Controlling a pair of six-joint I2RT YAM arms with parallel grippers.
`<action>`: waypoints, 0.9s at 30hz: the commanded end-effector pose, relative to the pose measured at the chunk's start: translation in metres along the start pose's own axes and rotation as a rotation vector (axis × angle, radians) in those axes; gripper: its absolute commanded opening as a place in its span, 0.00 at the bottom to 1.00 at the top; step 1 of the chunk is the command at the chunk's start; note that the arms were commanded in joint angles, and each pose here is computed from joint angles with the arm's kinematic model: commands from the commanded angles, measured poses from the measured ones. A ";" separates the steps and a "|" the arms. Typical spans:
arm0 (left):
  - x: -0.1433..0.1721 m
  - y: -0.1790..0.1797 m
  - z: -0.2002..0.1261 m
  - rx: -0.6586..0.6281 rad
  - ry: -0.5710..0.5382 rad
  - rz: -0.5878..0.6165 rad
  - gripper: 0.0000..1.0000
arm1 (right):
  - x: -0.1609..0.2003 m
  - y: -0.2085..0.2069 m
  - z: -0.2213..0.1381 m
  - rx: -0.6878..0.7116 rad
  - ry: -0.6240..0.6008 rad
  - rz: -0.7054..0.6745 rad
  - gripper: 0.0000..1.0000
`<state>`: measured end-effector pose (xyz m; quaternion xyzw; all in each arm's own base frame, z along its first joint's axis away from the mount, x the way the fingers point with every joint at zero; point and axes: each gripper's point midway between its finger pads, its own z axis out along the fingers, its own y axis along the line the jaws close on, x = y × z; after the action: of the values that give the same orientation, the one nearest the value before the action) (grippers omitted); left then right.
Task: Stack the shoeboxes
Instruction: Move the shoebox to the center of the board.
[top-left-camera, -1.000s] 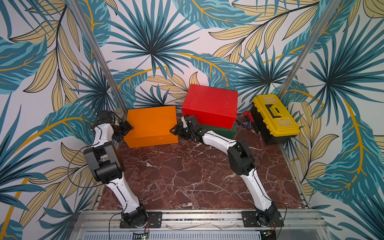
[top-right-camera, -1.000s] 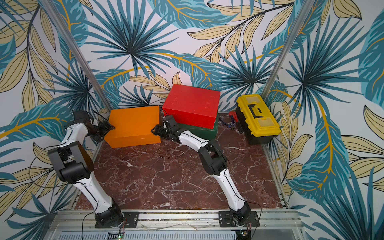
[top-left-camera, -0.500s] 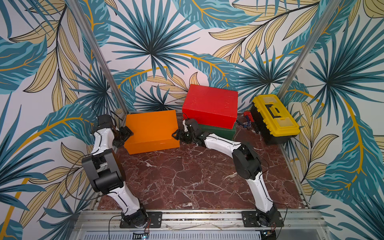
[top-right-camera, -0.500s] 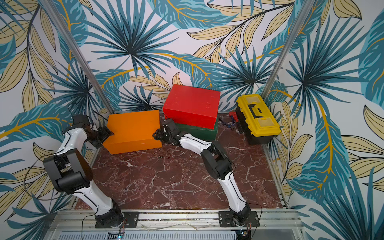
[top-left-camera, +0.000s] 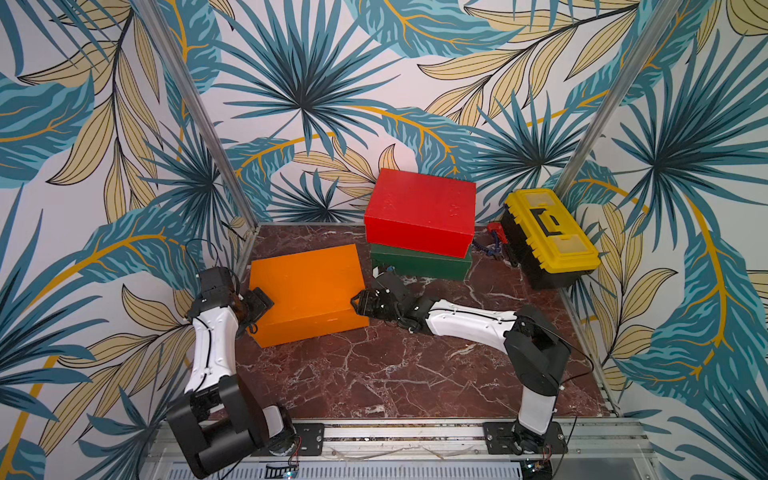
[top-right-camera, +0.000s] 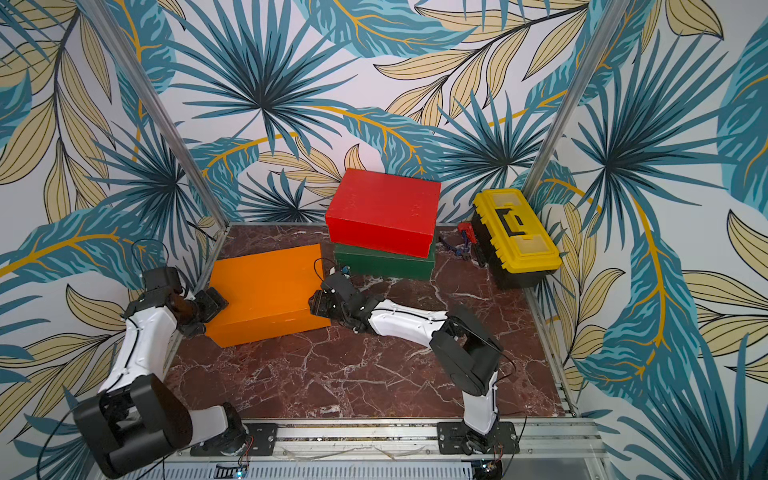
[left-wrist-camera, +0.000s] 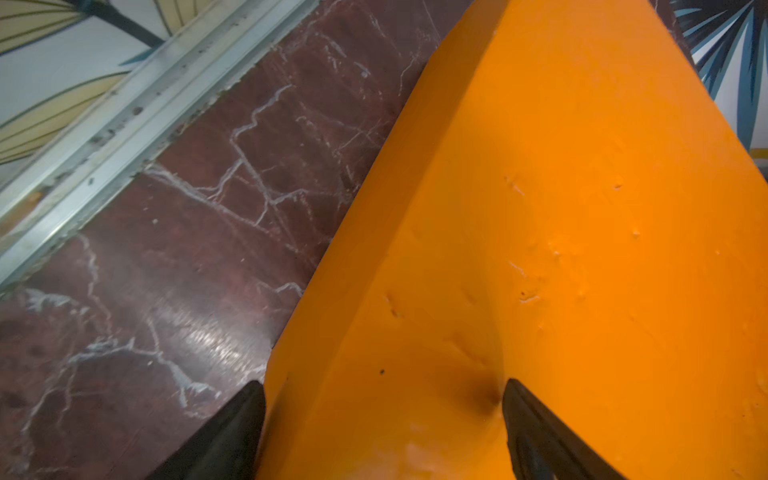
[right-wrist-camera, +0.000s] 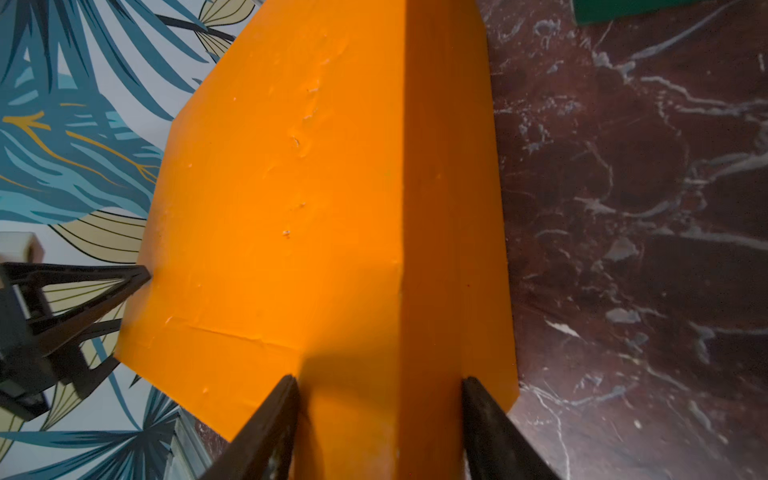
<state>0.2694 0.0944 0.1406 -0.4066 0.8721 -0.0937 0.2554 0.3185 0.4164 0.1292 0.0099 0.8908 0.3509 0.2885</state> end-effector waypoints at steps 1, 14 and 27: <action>0.061 -0.054 -0.020 0.279 0.178 -0.023 0.93 | 0.076 0.044 -0.017 -0.172 0.141 -0.110 0.60; 0.126 -0.106 -0.009 0.248 0.238 0.224 0.97 | 0.093 -0.030 -0.087 -0.094 0.024 -0.053 0.60; 0.181 -0.165 0.030 0.110 0.257 0.469 0.95 | 0.069 -0.080 -0.144 0.074 -0.117 -0.059 0.68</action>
<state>0.3164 -0.1013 0.1320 -0.1783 0.9480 -0.0634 0.2560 0.2394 0.2412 0.1240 0.0930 0.8771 0.2277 0.4126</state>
